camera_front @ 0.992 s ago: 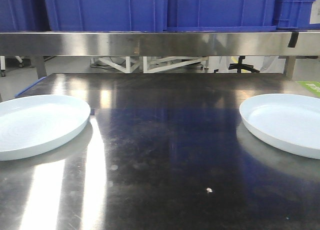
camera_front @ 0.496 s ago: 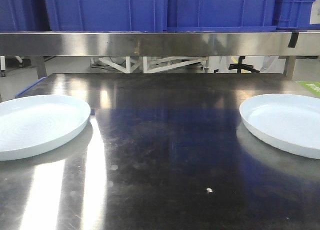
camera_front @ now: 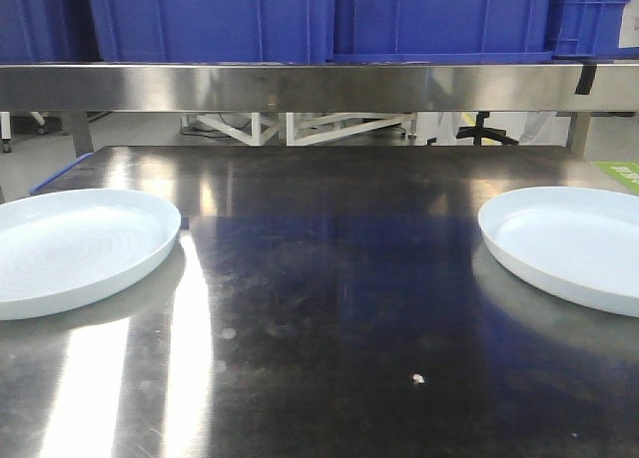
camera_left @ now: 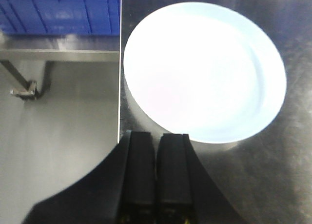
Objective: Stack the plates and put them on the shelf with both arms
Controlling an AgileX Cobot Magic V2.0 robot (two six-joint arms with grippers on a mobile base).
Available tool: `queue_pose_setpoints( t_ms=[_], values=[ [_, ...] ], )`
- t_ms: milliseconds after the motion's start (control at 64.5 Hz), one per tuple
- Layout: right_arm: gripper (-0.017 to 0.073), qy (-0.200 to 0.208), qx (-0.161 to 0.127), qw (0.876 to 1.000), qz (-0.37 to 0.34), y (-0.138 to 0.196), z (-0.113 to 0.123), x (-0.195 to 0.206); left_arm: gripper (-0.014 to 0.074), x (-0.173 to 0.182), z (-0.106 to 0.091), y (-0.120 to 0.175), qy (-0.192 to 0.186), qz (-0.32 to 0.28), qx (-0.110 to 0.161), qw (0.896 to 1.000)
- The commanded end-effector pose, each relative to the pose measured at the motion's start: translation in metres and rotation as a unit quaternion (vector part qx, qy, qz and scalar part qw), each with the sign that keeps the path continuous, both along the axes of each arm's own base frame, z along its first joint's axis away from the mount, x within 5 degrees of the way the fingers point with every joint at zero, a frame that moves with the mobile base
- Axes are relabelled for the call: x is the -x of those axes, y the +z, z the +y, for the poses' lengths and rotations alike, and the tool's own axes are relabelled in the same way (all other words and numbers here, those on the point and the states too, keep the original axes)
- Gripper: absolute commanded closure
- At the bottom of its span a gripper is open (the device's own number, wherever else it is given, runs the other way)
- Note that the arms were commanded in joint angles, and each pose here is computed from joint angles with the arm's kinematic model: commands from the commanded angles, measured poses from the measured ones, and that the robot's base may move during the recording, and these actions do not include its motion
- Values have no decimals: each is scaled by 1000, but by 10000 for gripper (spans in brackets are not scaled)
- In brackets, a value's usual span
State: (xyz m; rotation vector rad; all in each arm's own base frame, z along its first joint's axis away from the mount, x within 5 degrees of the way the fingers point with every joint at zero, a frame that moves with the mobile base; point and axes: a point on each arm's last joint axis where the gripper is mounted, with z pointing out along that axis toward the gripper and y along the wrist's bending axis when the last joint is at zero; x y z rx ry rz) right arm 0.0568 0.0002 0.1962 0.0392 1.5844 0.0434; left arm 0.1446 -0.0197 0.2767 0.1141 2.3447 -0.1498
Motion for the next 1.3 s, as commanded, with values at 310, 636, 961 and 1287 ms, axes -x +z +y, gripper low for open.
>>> queue_pose_setpoints(
  t_ms=[310,636,961,1287],
  values=[
    [511,-2,3,999,-55,9,0,2,512,-106,-2,7,14,132,5,991],
    [511,-2,3,999,-55,9,0,2,289,-167,14,-5,31,214,3,976],
    [511,-2,3,999,-55,9,0,2,190,-200,13,-24,26,258,3,966],
    [511,-2,3,999,-55,9,0,2,190,-206,12,-41,22,285,-4,958]
  ],
)
